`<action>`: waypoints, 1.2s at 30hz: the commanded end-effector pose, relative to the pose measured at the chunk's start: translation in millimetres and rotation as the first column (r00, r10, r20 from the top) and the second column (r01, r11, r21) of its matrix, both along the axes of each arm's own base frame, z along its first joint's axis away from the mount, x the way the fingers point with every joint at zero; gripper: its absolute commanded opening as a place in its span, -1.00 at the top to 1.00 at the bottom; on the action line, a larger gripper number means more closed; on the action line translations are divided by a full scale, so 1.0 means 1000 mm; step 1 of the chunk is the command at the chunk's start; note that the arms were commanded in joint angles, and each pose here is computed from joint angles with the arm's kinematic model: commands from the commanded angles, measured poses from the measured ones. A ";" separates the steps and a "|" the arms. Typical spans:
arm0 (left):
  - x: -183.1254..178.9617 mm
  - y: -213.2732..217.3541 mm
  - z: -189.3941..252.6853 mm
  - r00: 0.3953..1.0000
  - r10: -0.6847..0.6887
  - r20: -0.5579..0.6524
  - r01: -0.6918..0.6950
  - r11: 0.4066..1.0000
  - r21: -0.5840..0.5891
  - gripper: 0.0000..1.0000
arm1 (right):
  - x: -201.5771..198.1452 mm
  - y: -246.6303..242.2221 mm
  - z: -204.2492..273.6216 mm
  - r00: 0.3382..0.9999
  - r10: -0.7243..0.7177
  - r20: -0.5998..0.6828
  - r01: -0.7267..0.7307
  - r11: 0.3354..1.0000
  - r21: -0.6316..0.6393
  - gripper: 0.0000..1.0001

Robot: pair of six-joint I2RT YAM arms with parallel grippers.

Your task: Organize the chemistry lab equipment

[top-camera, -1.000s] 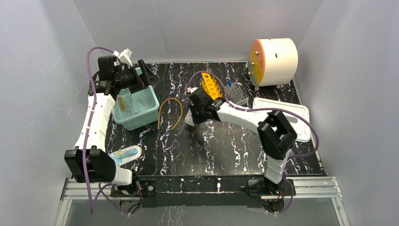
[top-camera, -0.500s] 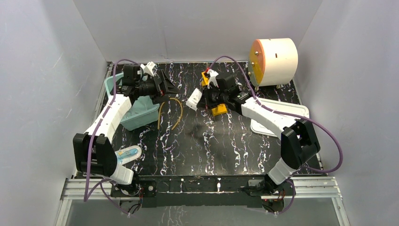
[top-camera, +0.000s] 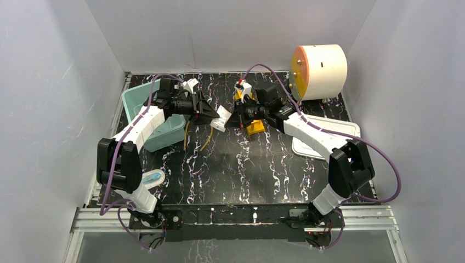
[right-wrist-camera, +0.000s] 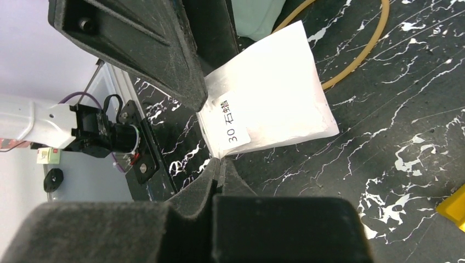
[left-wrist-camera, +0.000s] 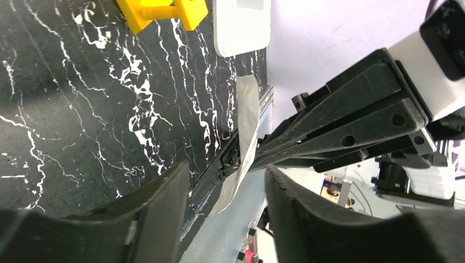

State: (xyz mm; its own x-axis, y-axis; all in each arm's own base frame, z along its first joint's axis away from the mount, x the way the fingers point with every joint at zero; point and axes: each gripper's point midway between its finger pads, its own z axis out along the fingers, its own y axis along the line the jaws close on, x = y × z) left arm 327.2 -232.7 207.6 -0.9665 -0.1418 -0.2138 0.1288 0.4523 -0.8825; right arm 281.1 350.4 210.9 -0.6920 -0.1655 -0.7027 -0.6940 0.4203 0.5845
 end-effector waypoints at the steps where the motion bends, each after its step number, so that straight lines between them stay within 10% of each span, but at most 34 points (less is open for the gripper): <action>1: -0.010 -0.010 0.030 0.997 -0.072 0.028 0.075 0.994 -0.084 0.09 | 0.001 0.006 0.033 0.994 0.064 0.087 -0.072 0.994 0.081 1.00; 11: -0.012 -0.013 0.039 0.995 -0.075 0.061 0.081 0.993 -0.089 1.00 | 0.004 0.006 0.034 0.993 0.066 0.097 -0.074 0.994 0.082 0.94; 17: 0.003 -0.001 0.047 0.988 0.003 0.156 -0.007 1.000 0.020 1.00 | 0.014 -0.013 0.033 0.992 -0.017 0.121 0.011 0.999 0.050 -0.15; 21: 0.025 0.031 0.048 0.967 0.121 0.223 -0.164 0.969 0.184 1.00 | 0.022 -0.026 0.040 0.983 -0.073 0.170 0.069 0.997 0.033 -0.30; 31: 0.060 0.168 0.066 0.774 0.479 0.415 -0.633 0.601 0.488 1.00 | 0.031 -0.034 0.036 0.976 -0.116 0.183 0.118 0.993 0.001 -0.33; 36: 0.062 0.202 0.066 0.715 0.550 0.432 -0.697 0.507 0.507 1.00 | 0.037 -0.033 0.031 0.976 -0.129 0.176 0.133 0.991 -0.009 -0.33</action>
